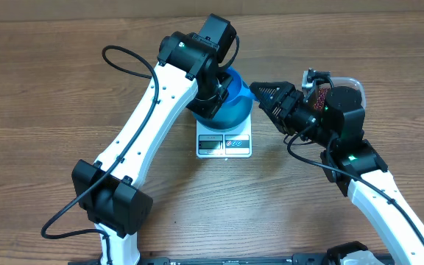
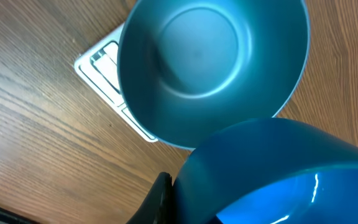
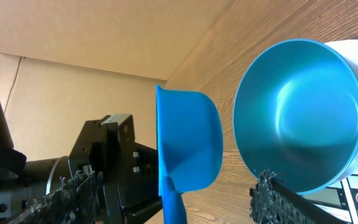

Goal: Scoop item into bowl and weigh 150g on scale
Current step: 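Grasp the scoop with the right gripper and release the left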

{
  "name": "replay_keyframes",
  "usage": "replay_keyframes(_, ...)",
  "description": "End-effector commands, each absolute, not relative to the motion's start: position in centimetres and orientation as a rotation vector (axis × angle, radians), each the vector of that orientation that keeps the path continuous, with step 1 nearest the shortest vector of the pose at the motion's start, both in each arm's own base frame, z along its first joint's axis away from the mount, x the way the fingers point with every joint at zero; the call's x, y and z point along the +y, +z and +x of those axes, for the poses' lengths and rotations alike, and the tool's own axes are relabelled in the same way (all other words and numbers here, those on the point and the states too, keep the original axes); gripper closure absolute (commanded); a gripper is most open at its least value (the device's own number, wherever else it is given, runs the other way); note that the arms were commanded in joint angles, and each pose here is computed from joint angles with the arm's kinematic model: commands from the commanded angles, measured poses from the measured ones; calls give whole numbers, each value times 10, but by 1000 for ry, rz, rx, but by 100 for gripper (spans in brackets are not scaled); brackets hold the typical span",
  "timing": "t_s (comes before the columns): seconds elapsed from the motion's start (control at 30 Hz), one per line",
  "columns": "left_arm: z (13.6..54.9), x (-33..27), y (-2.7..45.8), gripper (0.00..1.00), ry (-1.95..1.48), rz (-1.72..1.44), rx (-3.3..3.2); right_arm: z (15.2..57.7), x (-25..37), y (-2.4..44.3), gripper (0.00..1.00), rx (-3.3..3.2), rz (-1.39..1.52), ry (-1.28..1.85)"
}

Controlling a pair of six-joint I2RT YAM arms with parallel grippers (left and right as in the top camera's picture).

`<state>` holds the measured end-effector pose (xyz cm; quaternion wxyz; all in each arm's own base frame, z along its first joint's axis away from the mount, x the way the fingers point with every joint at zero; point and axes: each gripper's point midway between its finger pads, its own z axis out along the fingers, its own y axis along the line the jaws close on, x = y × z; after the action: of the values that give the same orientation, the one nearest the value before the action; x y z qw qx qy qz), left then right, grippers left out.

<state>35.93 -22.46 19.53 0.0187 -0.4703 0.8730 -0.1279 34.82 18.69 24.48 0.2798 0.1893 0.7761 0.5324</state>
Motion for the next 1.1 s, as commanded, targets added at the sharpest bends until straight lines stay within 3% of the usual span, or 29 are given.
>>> replay_keyframes(0.0,360,-231,203,95,-453,-1504,2697,351,188,254,21,2059,499,1429)
replay_keyframes(0.2,358,-234,203,95,-454,-1495,2704,351,188,254,39,2058,499,1428)
replay_keyframes(0.63,352,-244,203,93,-457,-1486,2715,352,187,253,50,2056,505,1422)
replay_keyframes(0.83,351,-246,203,93,-461,-1477,2717,353,187,253,65,2053,510,1415)
replay_keyframes(0.87,351,-246,203,93,-461,-1477,2718,353,187,253,71,2053,510,1415)
replay_keyframes(1.07,350,-248,203,92,-461,-1476,2720,353,187,253,79,2053,510,1415)
